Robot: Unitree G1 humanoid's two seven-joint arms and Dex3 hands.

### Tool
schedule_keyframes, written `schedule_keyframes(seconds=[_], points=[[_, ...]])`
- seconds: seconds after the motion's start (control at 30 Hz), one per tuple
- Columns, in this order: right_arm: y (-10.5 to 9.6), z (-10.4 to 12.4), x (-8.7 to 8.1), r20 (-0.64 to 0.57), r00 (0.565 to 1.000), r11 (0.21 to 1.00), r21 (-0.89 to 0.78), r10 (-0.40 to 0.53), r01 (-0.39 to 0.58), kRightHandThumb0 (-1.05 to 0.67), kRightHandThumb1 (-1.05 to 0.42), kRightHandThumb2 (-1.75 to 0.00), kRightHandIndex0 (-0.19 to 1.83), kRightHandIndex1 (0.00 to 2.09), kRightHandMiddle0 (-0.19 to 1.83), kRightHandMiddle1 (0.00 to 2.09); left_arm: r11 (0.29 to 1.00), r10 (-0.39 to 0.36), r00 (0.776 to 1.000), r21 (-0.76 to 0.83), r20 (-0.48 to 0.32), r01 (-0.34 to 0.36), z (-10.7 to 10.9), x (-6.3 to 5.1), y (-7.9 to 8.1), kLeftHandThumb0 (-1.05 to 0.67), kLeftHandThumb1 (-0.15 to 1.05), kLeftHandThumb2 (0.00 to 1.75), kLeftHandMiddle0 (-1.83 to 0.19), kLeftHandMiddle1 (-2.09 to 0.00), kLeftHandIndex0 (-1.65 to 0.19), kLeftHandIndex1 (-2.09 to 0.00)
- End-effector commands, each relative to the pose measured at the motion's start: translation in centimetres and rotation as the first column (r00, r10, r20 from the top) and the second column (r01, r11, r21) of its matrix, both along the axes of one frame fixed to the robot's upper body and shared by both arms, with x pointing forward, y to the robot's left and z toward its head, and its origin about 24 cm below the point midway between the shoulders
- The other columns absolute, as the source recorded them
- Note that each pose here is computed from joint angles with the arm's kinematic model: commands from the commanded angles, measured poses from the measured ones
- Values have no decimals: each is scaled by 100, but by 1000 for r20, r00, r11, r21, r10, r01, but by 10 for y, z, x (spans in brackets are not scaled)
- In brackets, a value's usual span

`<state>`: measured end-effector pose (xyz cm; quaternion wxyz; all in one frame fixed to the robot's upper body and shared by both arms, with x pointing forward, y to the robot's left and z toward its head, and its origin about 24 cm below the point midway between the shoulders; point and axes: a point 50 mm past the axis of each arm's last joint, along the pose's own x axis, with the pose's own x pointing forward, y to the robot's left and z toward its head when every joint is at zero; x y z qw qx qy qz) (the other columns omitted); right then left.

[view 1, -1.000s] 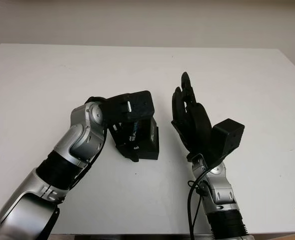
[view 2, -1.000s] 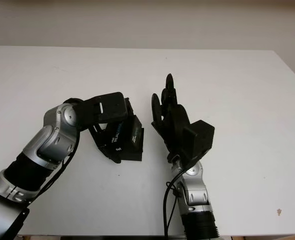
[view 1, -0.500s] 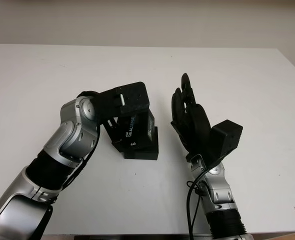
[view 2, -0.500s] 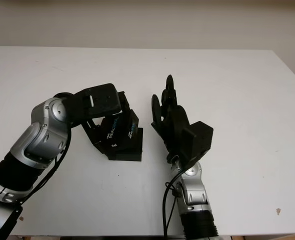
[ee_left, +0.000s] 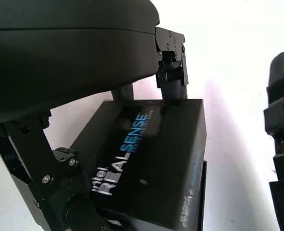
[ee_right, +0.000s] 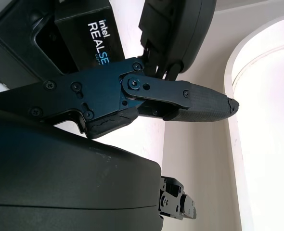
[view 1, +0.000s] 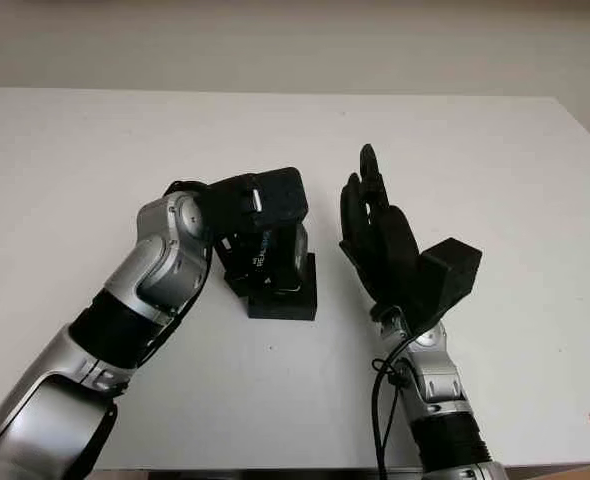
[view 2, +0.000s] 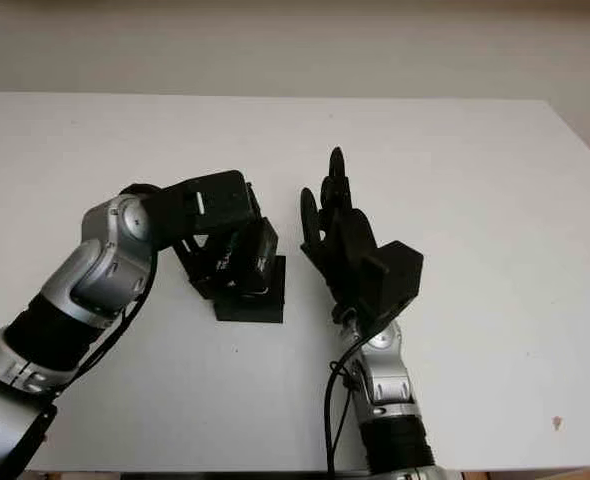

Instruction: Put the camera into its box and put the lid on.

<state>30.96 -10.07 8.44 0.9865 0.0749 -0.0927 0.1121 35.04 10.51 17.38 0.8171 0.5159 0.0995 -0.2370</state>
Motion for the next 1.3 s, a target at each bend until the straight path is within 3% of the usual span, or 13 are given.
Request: schedule_keyframes(seconds=[0.0,0.1,0.13,0.17,0.27,0.37,0.47,0.57,0.63,0.73,0.8,0.97,1.27], points=[[2,5,2,22,1000,1000,4,-2,1,-73,-105,-56,-19,0,-19,0,999,-29,999,18,45,28,8,3,-7,-21,105,28,-9,-197,-29,-192],[3,5,2,20,1000,1000,9,-1,1,-72,-105,-57,-19,0,-19,0,999,-41,998,25,45,40,7,4,-9,-21,105,29,-6,-163,-29,-192],[3,5,2,20,1000,1000,9,-1,1,-72,-105,-57,-19,0,-19,0,999,-44,998,28,45,43,6,5,-10,-21,105,29,-10,-168,-27,-192],[3,5,2,22,1000,1000,5,-2,2,-73,-105,-57,-19,0,-19,0,999,-47,998,29,43,46,6,5,-11,-21,105,28,-11,-190,-24,-198],[3,5,2,25,1000,1000,2,-9,9,-74,-105,-57,-19,0,-19,0,998,-52,998,32,36,51,5,6,-14,-22,105,25,-24,-206,-22,-206],[4,5,3,20,1000,1000,13,-13,13,-73,-105,-56,-19,0,-19,0,998,-48,999,32,25,47,6,6,-14,-22,105,24,-5,-205,-7,-199],[4,5,4,17,1000,1000,13,-17,17,-73,-105,-54,-19,0,-19,0,999,-48,999,28,19,47,7,7,-14,-22,105,24,-4,-194,-17,-205],[5,6,6,22,1000,1000,9,-17,17,-73,-105,-55,-19,0,-19,0,999,-49,999,18,6,49,9,8,-14,-22,105,26,-20,-208,-35,-208],[7,7,7,29,999,1000,16,-16,15,-73,-105,-54,-19,0,-19,0,999,-40,999,6,-22,40,11,9,-13,-23,105,27,-29,-208,-26,-208],[7,8,8,32,999,1000,19,-8,7,-73,-105,-55,-19,0,-19,0,1000,-22,997,-11,-69,21,14,7,-13,-22,105,31,-75,-209,-12,-197],[8,9,8,31,999,1000,25,-5,4,-72,-105,-56,-19,0,-19,0,1000,-24,994,1,-102,24,15,6,-13,-21,105,34,-93,-209,-18,-191],[8,8,7,30,1000,1000,29,-5,4,-73,-105,-56,-19,0,-19,0,1000,-27,990,6,-141,28,11,1,-15,-21,105,33,-96,-209,-27,-178],[13,8,9,25,1000,999,35,-1,0,-76,-105,-55,-19,0,-19,0,999,-4,972,-43,-236,-6,3,0,-11,-21,105,29,-97,-209,-13,-193]])
